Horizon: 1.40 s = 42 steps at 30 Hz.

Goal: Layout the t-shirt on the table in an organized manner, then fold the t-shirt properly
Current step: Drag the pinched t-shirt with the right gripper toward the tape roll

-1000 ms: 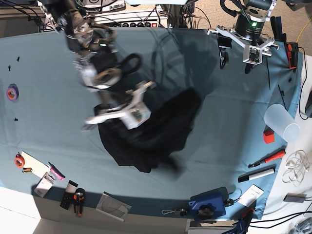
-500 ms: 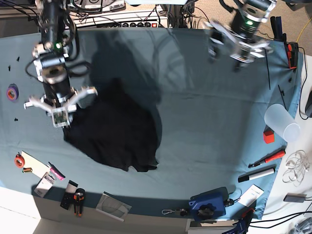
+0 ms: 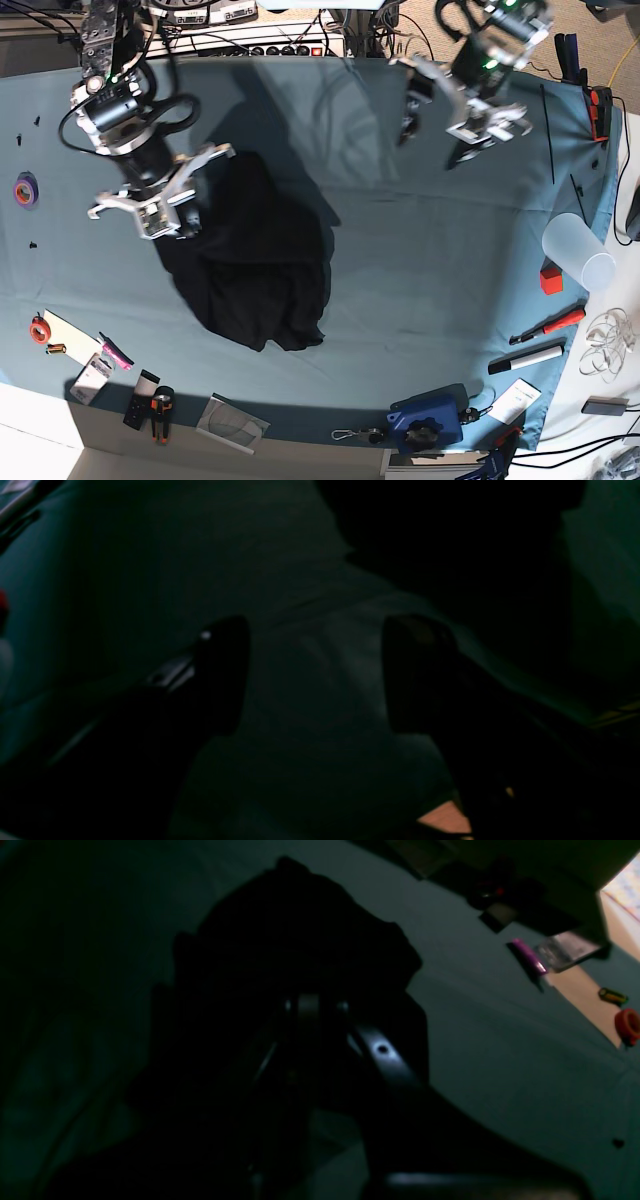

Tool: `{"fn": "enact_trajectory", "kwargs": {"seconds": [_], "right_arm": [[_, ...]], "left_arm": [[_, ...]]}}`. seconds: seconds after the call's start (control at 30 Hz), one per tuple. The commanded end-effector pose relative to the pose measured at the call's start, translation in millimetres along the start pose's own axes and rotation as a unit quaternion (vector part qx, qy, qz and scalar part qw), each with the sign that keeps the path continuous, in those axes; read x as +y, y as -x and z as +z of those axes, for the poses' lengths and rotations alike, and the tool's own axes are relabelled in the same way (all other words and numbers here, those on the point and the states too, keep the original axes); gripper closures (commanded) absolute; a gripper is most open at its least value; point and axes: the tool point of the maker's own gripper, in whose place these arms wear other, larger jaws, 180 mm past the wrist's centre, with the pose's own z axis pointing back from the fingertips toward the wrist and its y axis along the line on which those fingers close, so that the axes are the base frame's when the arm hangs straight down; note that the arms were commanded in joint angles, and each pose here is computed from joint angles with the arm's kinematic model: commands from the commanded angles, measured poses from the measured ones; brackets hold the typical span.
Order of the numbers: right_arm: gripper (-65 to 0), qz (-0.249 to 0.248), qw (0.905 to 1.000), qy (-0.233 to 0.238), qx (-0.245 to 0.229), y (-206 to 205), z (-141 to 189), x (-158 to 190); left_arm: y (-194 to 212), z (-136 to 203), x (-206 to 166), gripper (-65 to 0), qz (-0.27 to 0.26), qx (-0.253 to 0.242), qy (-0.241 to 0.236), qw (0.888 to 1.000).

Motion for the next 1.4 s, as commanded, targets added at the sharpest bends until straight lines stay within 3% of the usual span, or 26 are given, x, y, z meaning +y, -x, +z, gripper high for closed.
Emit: {"fn": "enact_trajectory", "kwargs": {"seconds": [0.0, 0.13, 0.27, 0.47, 0.67, 0.97, 1.0, 1.13, 1.27, 1.37], "right_arm": [[0.0, 0.007, 0.9993, 0.011, -0.037, -18.1, 2.4, -5.6], [0.0, 0.000, 0.9969, 0.044, -0.065, -35.4, -0.6, -18.6], [0.0, 0.000, 0.9891, 0.130, -0.070, -42.7, 1.7, -49.4], [0.0, -0.034, 0.9797, 0.197, 0.011, 8.1, -2.1, -90.8], [0.0, -0.088, 0.9616, 0.243, 0.091, 82.2, -3.7, -134.7], [0.0, -0.117, 0.9331, 0.332, 0.074, 81.9, 34.3, -196.6], [0.0, -0.116, 0.9341, 0.330, 0.070, 80.1, 35.7, -199.1], [0.0, -0.080, 0.9532, 0.279, 0.084, 79.5, 28.7, -188.2], [-23.4, -0.086, 0.9565, 0.255, 0.113, 89.7, 26.2, -178.8], [-24.5, -0.105, 0.9559, 0.242, 0.130, 94.2, 26.6, -172.1]], "left_arm": [[-11.4, -0.6, -7.8, -41.2, 0.003, -0.025, 0.013, 1.000], [-20.7, -9.1, -34.9, -41.2, 0.011, -0.041, 0.054, 0.998], [-23.6, -15.6, -59.0, -41.2, -0.015, -0.041, 0.084, 0.996], [-21.3, -19.4, -80.0, -41.2, -0.047, -0.031, 0.098, 0.994], [-26.3, -22.8, -90.4, -41.2, -0.067, -0.037, 0.111, 0.991], [-34.8, -27.6, -87.2, -41.2, -0.075, -0.051, 0.109, 0.990], [-34.8, -27.6, -87.1, -41.2, -0.075, -0.051, 0.108, 0.990], [-34.8, -27.6, -87.2, -41.2, -0.075, -0.051, 0.109, 0.990], [-34.7, -27.6, -87.0, -41.2, -0.075, -0.050, 0.108, 0.990], [-34.6, -27.5, -87.0, -41.2, -0.075, -0.050, 0.108, 0.990]]}}
